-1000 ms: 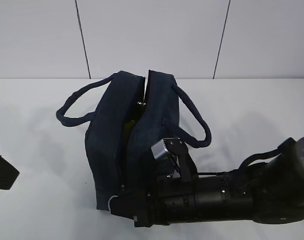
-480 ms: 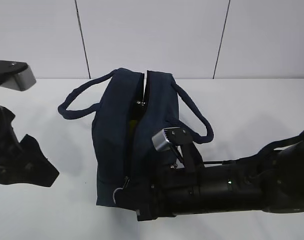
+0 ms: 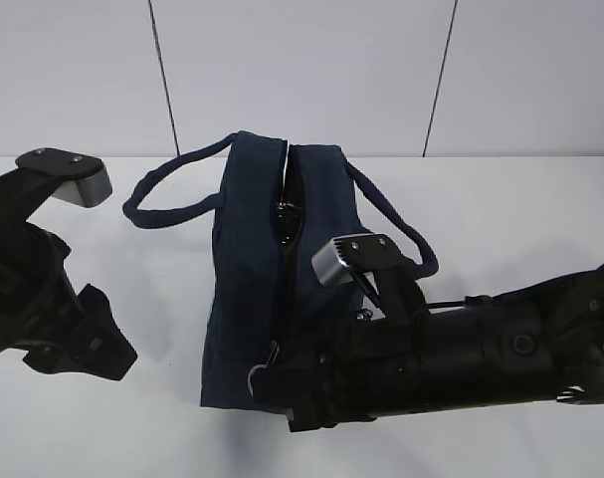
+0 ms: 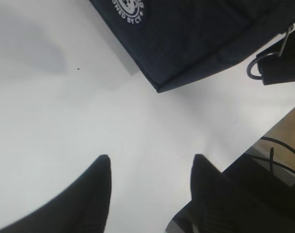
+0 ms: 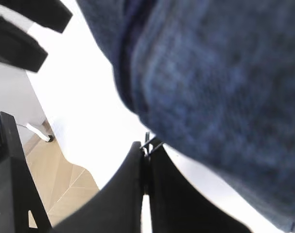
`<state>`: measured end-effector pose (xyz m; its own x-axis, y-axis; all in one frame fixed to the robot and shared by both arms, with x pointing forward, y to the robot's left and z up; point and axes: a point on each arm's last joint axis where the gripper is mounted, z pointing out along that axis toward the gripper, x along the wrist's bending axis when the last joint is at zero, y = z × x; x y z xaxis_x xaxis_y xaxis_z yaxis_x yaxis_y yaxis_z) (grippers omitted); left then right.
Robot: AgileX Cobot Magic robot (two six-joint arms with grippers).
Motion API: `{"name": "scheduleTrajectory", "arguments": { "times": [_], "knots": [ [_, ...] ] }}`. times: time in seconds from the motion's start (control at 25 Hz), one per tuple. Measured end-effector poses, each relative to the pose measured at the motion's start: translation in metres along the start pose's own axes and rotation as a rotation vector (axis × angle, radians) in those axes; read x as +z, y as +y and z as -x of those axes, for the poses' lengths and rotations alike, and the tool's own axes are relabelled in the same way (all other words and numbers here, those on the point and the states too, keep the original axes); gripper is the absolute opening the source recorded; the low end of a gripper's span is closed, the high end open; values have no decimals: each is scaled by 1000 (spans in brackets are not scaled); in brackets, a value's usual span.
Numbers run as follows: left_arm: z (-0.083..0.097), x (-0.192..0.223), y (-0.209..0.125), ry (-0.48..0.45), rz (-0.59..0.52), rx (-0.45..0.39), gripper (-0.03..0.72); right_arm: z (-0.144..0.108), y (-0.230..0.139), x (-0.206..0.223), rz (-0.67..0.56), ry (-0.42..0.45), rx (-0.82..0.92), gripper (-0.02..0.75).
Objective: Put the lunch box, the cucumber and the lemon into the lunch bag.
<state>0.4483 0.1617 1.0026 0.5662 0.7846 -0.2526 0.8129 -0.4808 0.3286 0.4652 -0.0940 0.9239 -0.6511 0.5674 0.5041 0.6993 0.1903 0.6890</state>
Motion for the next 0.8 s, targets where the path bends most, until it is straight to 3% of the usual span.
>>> {"name": "scheduleTrajectory", "arguments": {
  "times": [0.24, 0.6, 0.8],
  "knots": [
    [3, 1, 1, -30, 7, 15, 379, -4, 3, -6, -7, -4, 14, -11],
    [33, 13, 5, -72, 41, 145, 379, -8, 7, -11, 4, -6, 38, -13],
    [34, 26, 7, -63, 21, 158, 379, -12, 11, -16, 20, -3, 33, -13]
  ]
}}
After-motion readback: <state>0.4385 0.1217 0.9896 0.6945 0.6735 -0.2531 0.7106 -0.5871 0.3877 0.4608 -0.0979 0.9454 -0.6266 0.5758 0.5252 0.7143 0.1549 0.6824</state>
